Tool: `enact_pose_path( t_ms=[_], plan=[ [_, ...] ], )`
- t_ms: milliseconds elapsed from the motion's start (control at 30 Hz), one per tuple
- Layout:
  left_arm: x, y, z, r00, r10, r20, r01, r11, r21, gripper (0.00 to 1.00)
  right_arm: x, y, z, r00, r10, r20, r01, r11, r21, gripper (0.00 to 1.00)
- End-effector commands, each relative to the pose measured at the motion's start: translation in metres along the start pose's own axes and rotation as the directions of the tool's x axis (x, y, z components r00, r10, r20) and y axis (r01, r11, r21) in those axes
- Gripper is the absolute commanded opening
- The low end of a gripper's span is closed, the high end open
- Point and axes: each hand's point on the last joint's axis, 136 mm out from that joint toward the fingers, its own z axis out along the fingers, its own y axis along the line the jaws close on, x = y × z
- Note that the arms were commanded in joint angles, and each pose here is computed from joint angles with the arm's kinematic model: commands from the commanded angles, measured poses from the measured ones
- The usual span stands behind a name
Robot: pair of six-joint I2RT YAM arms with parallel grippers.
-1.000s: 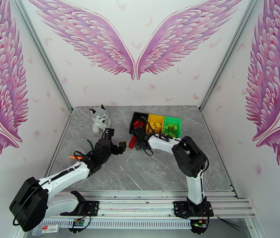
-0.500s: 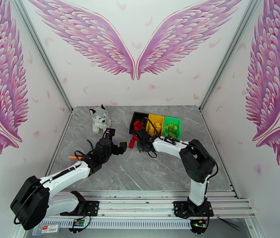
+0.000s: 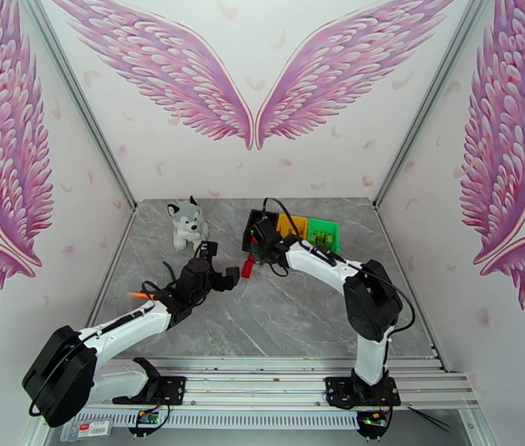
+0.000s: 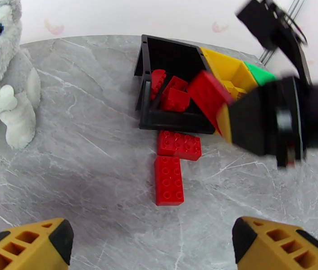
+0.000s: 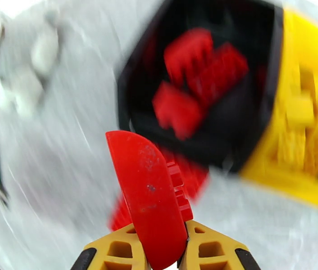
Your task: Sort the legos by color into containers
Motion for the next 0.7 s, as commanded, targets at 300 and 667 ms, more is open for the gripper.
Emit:
enact_pose_path(
  t_ms=[300,667],
  plan=[
    [-0.011,-0.006,0.000,1.000,-0.022,0.013,0.022,0.999,0.025,0.99,-0.065,-0.041,0.047,0.996,0.087,-0.004,-0.085,0.983,0.160,0.22],
    [-0.011,-0.001,0.001,1.000,-0.013,0.013,0.013,1.000,-0.004,0.99,-0.062,-0.040,0.012,0.999,0.046,0.017,-0.048,0.993,0.109,0.64]
  ],
)
